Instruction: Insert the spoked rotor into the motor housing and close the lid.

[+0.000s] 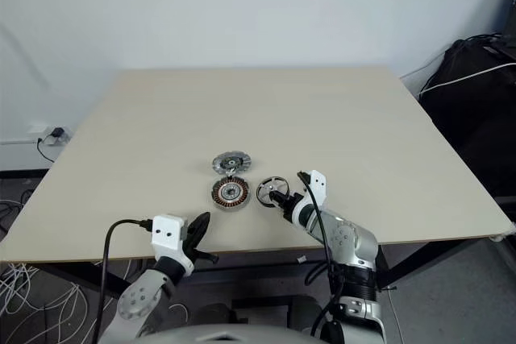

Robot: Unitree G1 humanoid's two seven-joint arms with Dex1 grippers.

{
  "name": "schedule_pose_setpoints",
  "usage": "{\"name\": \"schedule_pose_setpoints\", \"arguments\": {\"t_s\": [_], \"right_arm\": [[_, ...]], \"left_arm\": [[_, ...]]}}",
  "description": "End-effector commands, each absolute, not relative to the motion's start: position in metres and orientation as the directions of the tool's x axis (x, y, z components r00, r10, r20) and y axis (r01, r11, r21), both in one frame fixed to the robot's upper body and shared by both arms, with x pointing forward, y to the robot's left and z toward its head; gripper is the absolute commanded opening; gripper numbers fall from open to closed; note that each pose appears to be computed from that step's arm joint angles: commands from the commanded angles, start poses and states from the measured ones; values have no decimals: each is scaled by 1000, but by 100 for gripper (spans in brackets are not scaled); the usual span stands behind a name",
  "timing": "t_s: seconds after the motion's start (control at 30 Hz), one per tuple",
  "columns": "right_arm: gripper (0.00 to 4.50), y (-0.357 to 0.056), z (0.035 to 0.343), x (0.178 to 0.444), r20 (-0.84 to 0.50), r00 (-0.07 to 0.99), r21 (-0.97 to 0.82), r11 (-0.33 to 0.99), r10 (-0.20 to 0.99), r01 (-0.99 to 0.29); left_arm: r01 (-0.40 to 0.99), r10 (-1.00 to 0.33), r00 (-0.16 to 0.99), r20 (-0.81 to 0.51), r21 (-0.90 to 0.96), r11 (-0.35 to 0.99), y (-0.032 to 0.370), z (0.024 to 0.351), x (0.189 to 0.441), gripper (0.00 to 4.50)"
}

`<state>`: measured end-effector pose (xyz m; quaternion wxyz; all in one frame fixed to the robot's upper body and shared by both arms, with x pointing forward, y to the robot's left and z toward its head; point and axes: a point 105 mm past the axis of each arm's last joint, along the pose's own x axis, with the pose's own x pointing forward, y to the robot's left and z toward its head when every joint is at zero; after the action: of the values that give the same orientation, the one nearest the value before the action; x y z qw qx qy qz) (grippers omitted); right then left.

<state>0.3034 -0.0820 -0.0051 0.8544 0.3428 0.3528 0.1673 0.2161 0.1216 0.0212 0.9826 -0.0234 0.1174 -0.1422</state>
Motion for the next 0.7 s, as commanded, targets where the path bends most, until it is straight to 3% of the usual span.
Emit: {"name": "schedule_pose_setpoints", "arguments": {"t_s": [0.03,0.13,0.47,0.7], "right_arm": [[120,-67,6,306,-437,700,736,672,565,-83],[45,-68,7,306,-435,701,739,669,565,-81],[45,-90,28,307,-369,771,765,641,519,-66],[45,-76,34,291,-376,707,785,611,599,-100]], "left_arm": [[273,-282,941,-185,-76,959,124,28,220,0],[271,-281,941,-188,-79,959,125,25,220,0],[265,-276,942,-189,-84,961,126,21,220,0],[272,-283,941,-186,-86,959,125,22,220,0]]}}
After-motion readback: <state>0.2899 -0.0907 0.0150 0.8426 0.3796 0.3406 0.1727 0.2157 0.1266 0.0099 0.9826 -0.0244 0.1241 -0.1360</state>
